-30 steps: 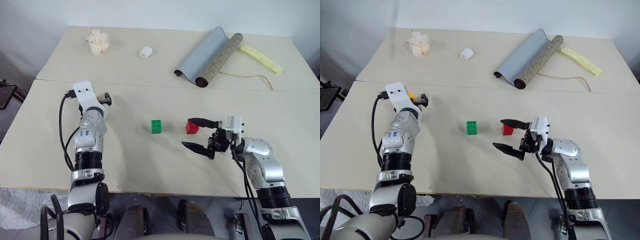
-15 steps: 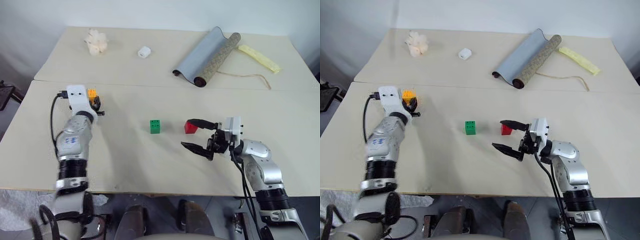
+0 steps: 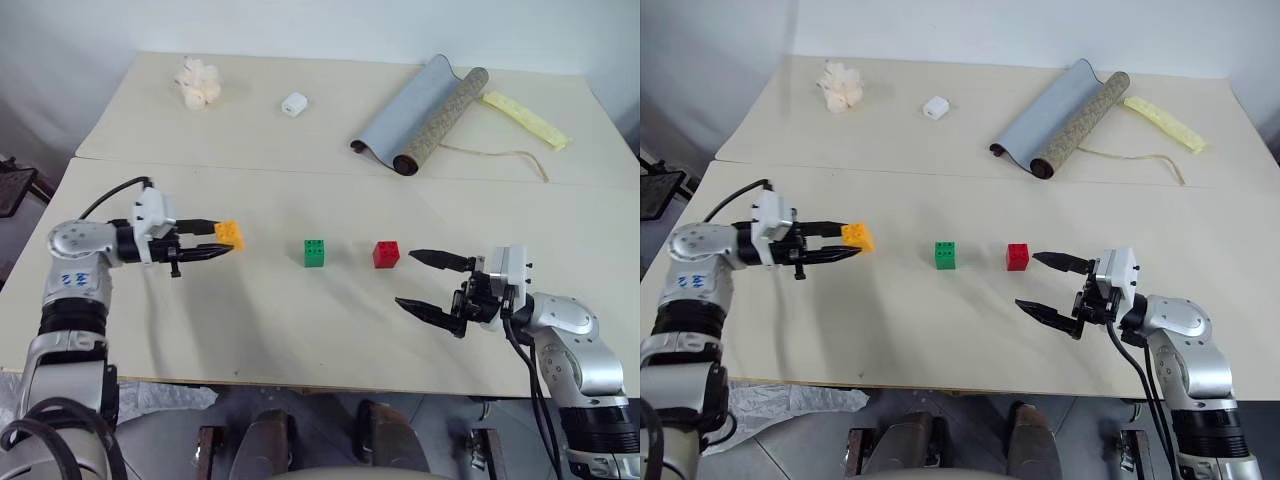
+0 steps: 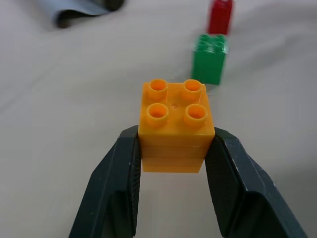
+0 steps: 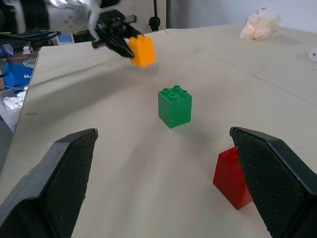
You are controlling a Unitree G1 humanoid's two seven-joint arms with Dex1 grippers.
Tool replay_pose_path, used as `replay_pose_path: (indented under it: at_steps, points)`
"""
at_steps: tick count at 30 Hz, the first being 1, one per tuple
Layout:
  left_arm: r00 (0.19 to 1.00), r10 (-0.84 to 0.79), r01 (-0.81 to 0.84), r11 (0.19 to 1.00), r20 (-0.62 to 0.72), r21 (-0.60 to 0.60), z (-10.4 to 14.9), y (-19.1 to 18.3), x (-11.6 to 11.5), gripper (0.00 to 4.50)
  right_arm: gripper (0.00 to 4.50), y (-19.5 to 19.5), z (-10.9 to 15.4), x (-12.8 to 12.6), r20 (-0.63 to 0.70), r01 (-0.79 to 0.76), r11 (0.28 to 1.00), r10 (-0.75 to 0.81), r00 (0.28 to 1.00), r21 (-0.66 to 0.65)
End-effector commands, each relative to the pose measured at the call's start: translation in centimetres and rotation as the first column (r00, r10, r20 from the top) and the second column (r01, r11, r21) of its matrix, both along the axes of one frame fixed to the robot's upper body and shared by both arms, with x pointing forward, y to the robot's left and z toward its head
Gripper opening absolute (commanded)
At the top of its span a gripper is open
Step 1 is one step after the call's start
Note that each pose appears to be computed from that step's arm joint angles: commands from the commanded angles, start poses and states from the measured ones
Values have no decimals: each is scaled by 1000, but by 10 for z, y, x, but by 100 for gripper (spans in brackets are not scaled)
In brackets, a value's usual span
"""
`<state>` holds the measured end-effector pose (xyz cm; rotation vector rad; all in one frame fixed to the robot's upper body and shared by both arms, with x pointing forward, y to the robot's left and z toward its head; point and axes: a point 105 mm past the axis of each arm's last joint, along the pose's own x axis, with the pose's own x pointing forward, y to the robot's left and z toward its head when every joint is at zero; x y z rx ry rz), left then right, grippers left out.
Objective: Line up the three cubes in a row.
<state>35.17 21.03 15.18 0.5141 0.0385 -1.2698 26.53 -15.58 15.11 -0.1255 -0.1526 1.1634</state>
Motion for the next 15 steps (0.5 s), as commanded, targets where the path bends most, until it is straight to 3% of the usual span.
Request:
replay_pose_path:
  at_steps: [1,9,15]
  points:
    - [1000,-26,28,995,-17,95,-16,-2,3,147,450,-3,11,-7,38,19,1000,-19,999,1]
    - [1000,-25,27,993,-17,111,-15,-16,16,147,450,-9,11,-13,33,52,999,-51,998,-6]
    - [1000,-13,13,994,1,106,-5,-9,17,335,450,-9,10,-15,27,55,998,-55,998,-7]
